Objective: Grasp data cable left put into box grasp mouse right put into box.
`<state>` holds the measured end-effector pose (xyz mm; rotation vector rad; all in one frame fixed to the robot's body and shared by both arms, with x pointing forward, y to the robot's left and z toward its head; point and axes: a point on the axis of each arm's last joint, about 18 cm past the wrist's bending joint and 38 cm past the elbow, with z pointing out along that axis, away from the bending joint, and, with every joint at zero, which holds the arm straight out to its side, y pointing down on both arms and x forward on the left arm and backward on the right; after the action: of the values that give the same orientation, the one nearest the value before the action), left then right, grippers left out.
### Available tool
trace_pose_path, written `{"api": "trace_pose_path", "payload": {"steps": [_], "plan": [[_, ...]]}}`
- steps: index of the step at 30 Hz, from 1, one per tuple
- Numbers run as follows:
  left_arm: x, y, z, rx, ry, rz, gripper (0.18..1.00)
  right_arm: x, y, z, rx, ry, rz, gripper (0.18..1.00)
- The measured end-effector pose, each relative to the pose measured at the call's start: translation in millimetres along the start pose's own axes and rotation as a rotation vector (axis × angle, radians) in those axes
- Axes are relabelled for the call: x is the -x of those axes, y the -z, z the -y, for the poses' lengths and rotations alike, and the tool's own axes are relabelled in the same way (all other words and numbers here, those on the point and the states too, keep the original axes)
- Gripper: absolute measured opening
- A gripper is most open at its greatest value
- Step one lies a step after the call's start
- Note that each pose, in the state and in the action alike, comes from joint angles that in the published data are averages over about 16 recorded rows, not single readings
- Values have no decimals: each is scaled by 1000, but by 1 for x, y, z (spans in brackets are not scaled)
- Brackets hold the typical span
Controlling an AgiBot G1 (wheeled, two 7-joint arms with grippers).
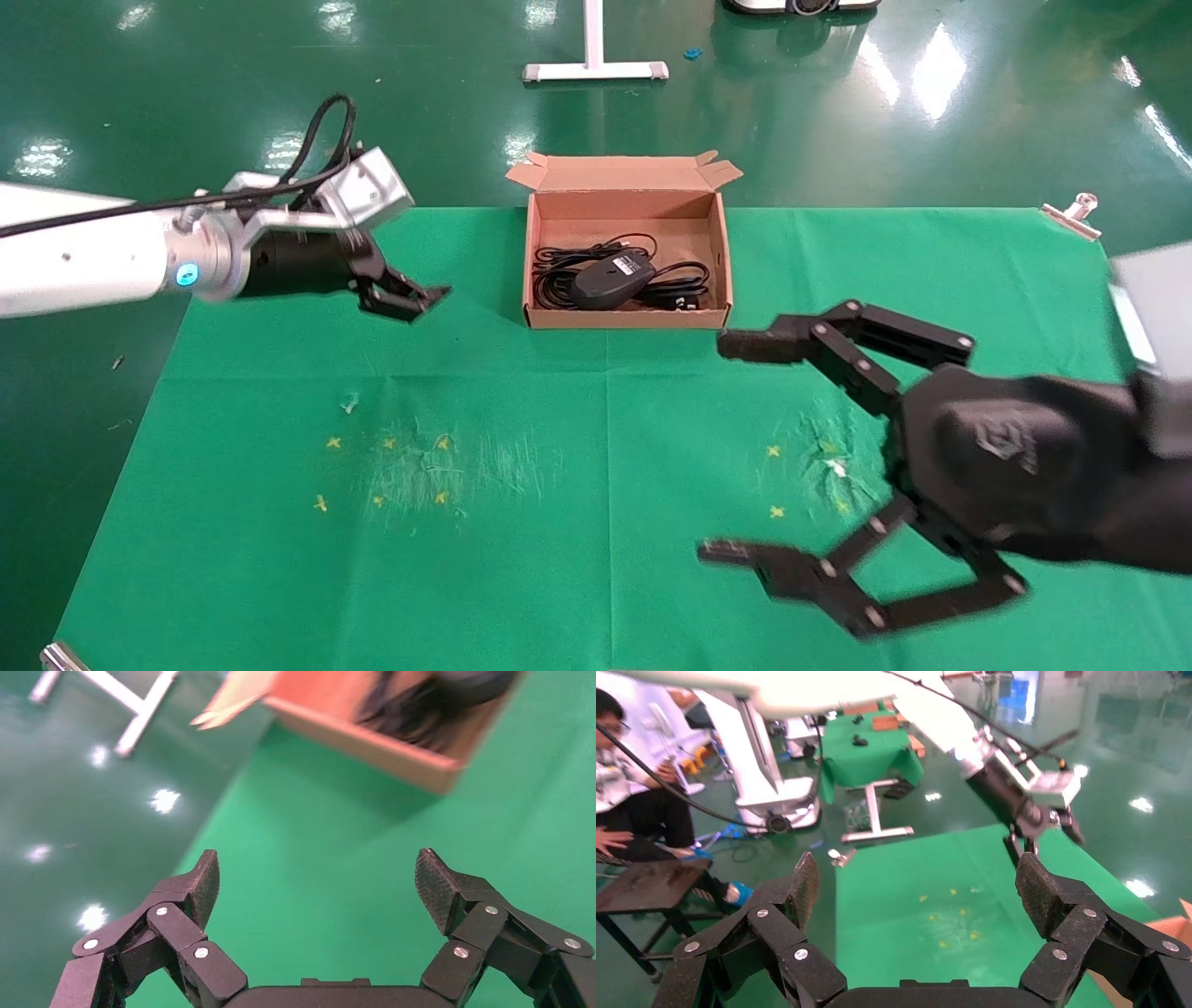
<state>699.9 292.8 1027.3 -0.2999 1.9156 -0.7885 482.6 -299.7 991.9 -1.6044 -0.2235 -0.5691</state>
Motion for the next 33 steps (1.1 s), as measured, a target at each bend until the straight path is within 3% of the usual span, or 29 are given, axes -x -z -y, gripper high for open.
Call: {"api": "trace_pose_path", "payload": {"steps": [17,33], "plan": [[-65,42,-10,-263,188,-277,1001,6,4,3,-13,-7,12,1001],[-105,119,-5,-558,228,-468,1001,6,4,3,-13,-7,12,1001]]}}
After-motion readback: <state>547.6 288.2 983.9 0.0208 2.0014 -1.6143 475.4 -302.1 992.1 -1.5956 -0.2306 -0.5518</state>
